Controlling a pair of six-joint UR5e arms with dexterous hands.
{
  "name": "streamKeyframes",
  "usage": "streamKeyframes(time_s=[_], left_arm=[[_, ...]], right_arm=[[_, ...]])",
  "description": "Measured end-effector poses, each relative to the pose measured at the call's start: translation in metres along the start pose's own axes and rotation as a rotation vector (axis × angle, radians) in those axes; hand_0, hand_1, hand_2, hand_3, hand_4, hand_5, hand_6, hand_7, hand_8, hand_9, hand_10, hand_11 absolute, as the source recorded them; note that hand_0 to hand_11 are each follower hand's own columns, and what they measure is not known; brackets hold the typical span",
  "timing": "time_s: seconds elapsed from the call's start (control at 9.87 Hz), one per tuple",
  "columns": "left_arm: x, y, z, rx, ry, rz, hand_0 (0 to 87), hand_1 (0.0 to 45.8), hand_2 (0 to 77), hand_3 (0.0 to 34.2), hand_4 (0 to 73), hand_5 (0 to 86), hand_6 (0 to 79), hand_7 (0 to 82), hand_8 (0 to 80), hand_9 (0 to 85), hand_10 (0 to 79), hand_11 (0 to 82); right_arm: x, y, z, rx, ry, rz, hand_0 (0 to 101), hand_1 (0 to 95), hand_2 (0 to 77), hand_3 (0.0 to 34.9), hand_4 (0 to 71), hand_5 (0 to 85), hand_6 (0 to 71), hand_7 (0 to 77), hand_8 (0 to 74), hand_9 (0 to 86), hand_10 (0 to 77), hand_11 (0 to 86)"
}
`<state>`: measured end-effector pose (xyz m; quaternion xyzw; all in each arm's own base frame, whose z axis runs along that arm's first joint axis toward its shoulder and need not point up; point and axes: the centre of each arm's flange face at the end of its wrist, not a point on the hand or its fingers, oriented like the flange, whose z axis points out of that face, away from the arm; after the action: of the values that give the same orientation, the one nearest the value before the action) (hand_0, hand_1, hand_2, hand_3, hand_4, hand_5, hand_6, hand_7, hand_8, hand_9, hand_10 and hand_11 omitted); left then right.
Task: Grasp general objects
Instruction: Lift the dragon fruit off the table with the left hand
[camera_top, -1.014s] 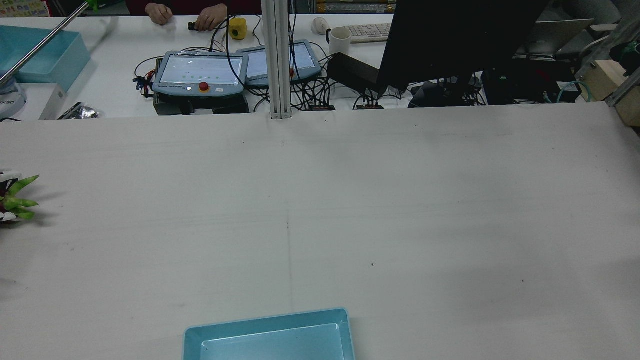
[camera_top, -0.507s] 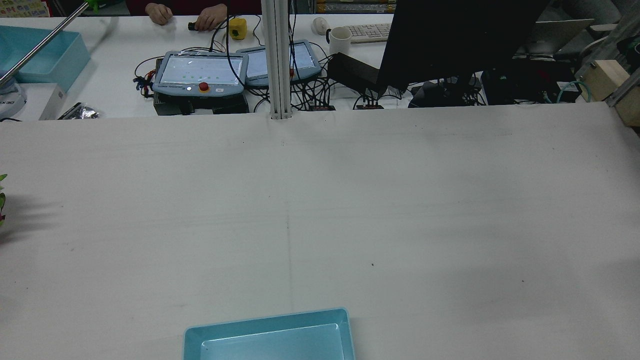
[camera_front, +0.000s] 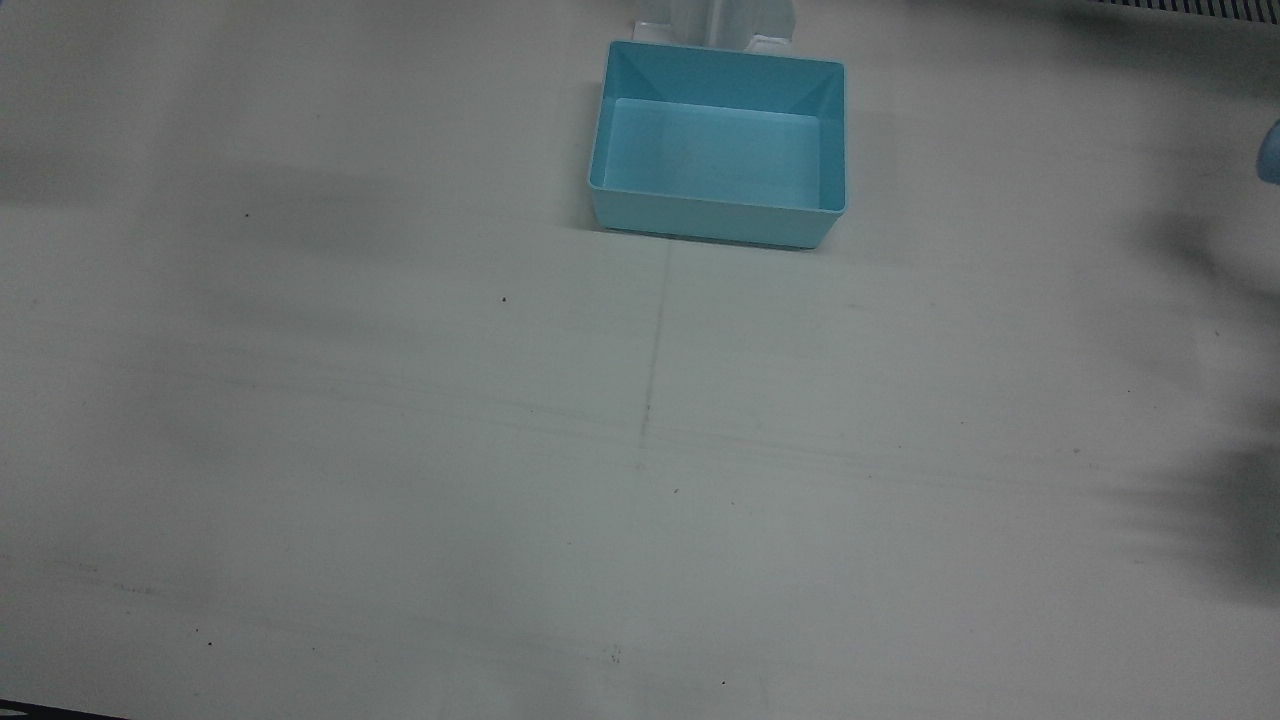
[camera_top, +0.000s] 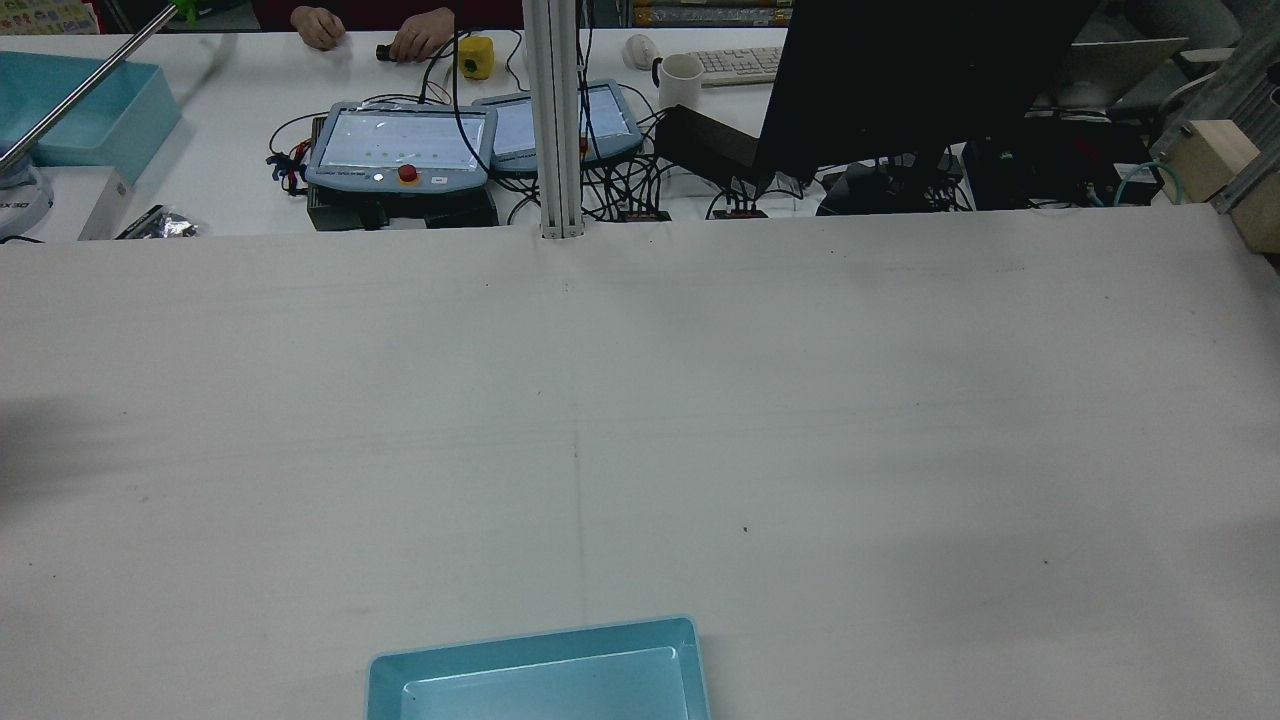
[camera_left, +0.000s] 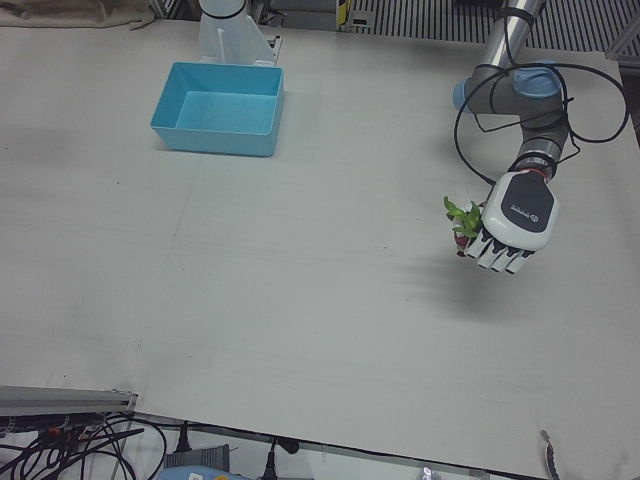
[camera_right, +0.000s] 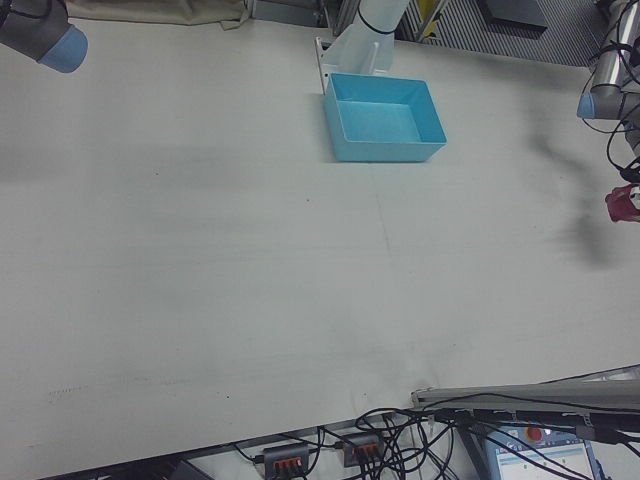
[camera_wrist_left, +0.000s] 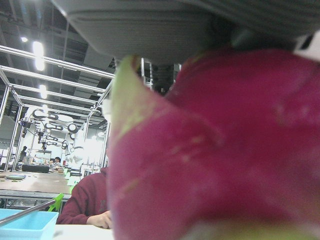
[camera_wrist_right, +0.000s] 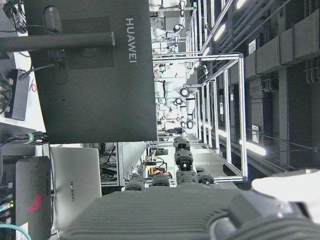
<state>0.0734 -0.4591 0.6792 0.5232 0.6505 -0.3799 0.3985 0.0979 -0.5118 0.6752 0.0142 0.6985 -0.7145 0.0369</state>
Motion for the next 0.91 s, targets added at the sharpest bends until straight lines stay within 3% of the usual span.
streamKeyframes(time_s=[0.3,0.71,0.91], left_arm=[[0.064,-0.029,0.015,0.050,0.051,-0.172,0.3,1.6,62.7,0.0,58.9,67.6,70.4,70.4,70.4,70.4,65.4,70.4],[0.087,-0.027,0.022,-0.073,0.071,-0.441,0.3,1.1,60.5,0.0,58.9,67.6,70.4,70.4,70.4,70.4,65.4,70.4],[0.097,-0.016,0.029,-0.182,0.110,-0.595,0.0,1.1,60.5,0.0,59.5,67.6,70.4,70.4,70.4,70.4,65.4,70.4]], right_arm=[[0.000,0.000,0.000,0.000,0.000,0.000,0,6.0,1.6,0.0,0.0,0.0,0.0,0.0,0.0,1.1,0.0,0.5],[0.000,0.000,0.000,0.001,0.000,0.000,0,6.0,1.6,0.0,0.0,0.0,0.0,0.0,0.0,1.1,0.0,1.1],[0.000,0.000,0.000,0.001,0.000,0.000,0,6.0,1.6,0.0,0.0,0.0,0.0,0.0,0.0,1.1,0.0,0.5]])
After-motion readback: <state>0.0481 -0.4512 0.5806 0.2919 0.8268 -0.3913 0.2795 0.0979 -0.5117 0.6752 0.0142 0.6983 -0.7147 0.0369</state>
